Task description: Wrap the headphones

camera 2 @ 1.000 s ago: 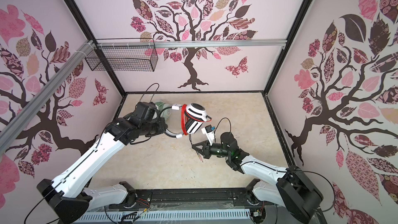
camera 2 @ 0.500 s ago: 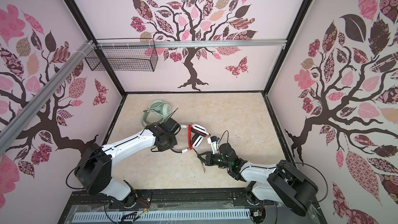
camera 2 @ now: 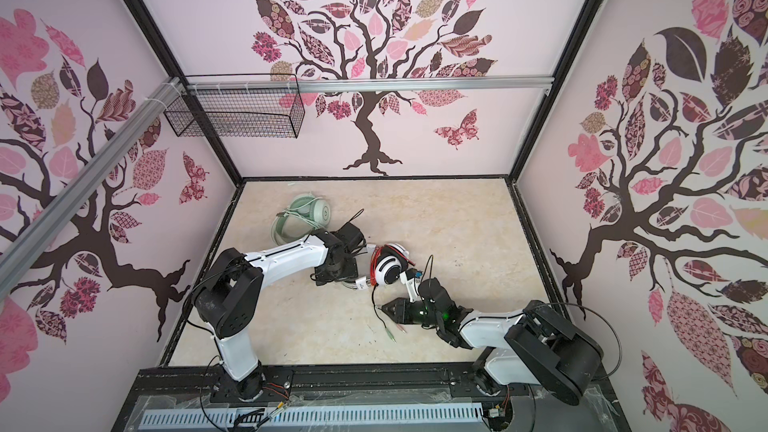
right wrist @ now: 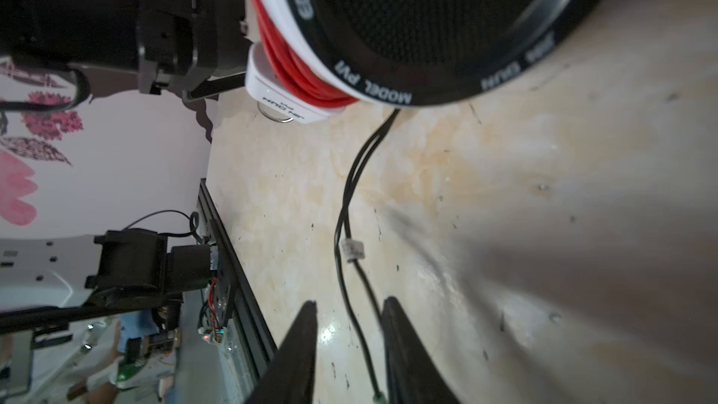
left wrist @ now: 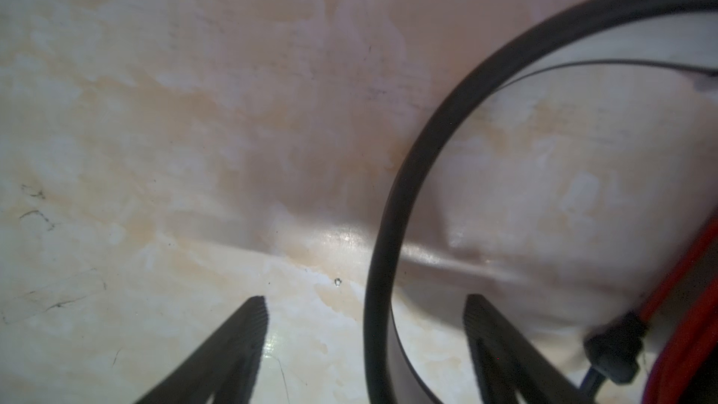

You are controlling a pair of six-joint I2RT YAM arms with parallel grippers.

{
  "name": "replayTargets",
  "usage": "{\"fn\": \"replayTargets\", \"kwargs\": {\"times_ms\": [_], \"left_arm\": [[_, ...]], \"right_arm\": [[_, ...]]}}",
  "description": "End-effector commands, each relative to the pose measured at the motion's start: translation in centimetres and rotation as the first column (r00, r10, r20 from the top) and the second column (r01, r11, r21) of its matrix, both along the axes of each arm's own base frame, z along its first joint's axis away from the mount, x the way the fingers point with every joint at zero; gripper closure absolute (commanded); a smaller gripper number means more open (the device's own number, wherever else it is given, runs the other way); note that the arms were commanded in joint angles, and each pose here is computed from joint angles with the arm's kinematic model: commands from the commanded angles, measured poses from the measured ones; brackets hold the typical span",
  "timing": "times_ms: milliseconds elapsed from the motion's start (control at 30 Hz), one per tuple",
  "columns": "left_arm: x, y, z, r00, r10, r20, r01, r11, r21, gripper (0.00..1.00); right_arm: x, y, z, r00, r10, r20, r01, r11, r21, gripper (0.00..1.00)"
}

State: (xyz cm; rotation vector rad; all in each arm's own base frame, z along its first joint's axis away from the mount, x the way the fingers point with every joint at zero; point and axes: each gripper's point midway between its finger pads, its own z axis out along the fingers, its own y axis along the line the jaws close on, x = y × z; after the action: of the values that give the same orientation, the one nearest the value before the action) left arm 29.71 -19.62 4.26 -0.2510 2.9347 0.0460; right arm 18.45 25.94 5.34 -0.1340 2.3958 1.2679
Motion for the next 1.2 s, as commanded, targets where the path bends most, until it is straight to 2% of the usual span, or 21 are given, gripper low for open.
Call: {"fn": "replayTargets", "kwargs": {"times_ms": [0,33,67,100,200,267,300,367,433,500,533,567,633,667,733,767,833,900,933,1067,1167], "left_arm": [[1.0,1.1,3.0,0.995,-0.034,0.089,0.035,0.999,-0.01,0.03],[1.2,1.6,4.1,0.993,-0.034,0.114,0.035,0.999,-0.004,0.03],[1.4,2.1,5.5,0.988,-0.032,0.152,0.033,0.999,-0.001,0.03],[1.7,2.6,6.9,0.981,-0.03,0.19,0.031,1.0,-0.002,0.03],[2.8,4.8,12.0,0.937,-0.012,0.35,0.032,0.998,-0.05,0.03],[3.9,7.7,15.7,0.88,0.035,0.474,-0.005,0.998,-0.065,0.03],[4.4,9.7,16.9,0.856,0.089,0.51,-0.06,0.996,-0.072,0.03],[4.4,16.2,18.6,0.773,0.286,0.567,-0.318,0.947,-0.044,0.03],[5.0,19.4,18.7,0.709,0.353,0.611,-0.397,0.915,-0.068,0.03],[6.5,19.9,18.3,0.675,0.309,0.67,-0.326,0.94,-0.104,0.03],[7.4,19.2,18.1,0.66,0.214,0.72,-0.225,0.971,-0.083,0.03],[7.7,18.6,18.0,0.637,0.122,0.761,-0.143,0.989,-0.039,0.03],[7.3,19.0,17.7,0.585,0.034,0.81,-0.111,0.993,0.039,0.03],[7.1,19.4,18.0,0.539,0.007,0.842,-0.121,0.99,0.069,0.03],[6.4,20.3,17.7,0.46,-0.064,0.886,-0.137,0.98,0.142,0.03],[6.1,20.5,17.5,0.42,-0.116,0.9,-0.136,0.973,0.188,0.03],[5.8,21.5,16.0,0.385,-0.161,0.909,-0.148,0.961,0.233,0.03],[6.1,23.4,14.5,0.395,-0.063,0.916,-0.208,0.966,0.156,0.03],[6.6,23.7,13.5,0.414,-0.057,0.909,-0.192,0.97,0.149,0.03],[8.3,24.2,9.4,0.484,-0.007,0.875,-0.136,0.987,0.084,0.03],[9.0,25.5,7.9,0.471,0.052,0.88,-0.133,0.991,0.012,0.03]], "right_arm": [[1.1,-1.9,-0.4,0.996,-0.048,0.07,0.058,0.987,-0.152,0.44],[1.6,-2.9,-0.3,0.992,-0.076,0.1,0.096,0.973,-0.208,0.36],[2.1,-4.1,0.2,0.984,-0.104,0.143,0.139,0.955,-0.26,0.05],[2.7,-5.1,1.0,0.973,-0.133,0.189,0.186,0.938,-0.292,0.0],[4.9,-8.8,5.5,0.896,-0.235,0.376,0.366,0.87,-0.329,0.0],[7.0,-12.9,9.2,0.812,-0.321,0.488,0.515,0.787,-0.339,0.0],[7.9,-14.8,10.4,0.77,-0.353,0.531,0.577,0.742,-0.343,0.0],[10.0,-19.4,12.0,0.641,-0.425,0.639,0.726,0.606,-0.326,0.0],[11.4,-21.3,12.2,0.539,-0.402,0.74,0.788,0.551,-0.274,0.0],[11.8,-20.3,11.9,0.478,-0.288,0.83,0.766,0.598,-0.235,0.0],[11.9,-19.5,12.2,0.443,-0.224,0.868,0.746,0.629,-0.219,0.0],[11.9,-19.5,12.3,0.396,-0.202,0.896,0.756,0.626,-0.193,0.0],[12.1,-21.7,12.6,0.294,-0.231,0.927,0.841,0.524,-0.136,0.0],[12.5,-22.4,12.4,0.273,-0.204,0.94,0.867,0.476,-0.148,0.0],[13.5,-23.4,11.4,0.264,-0.193,0.945,0.893,0.42,-0.163,0.0],[13.8,-23.9,10.9,0.246,-0.224,0.943,0.901,0.413,-0.137,0.0],[14.3,-24.6,10.0,0.218,-0.28,0.935,0.901,0.426,-0.082,0.0],[15.4,-25.0,9.1,0.228,-0.3,0.926,0.897,0.434,-0.08,0.0],[15.5,-25.2,9.0,0.242,-0.316,0.917,0.888,0.453,-0.078,0.0],[16.6,-26.2,7.9,0.307,-0.36,0.881,0.888,0.441,-0.129,0.01],[17.6,-26.7,7.5,0.322,-0.371,0.871,0.9,0.405,-0.16,0.0]]}}
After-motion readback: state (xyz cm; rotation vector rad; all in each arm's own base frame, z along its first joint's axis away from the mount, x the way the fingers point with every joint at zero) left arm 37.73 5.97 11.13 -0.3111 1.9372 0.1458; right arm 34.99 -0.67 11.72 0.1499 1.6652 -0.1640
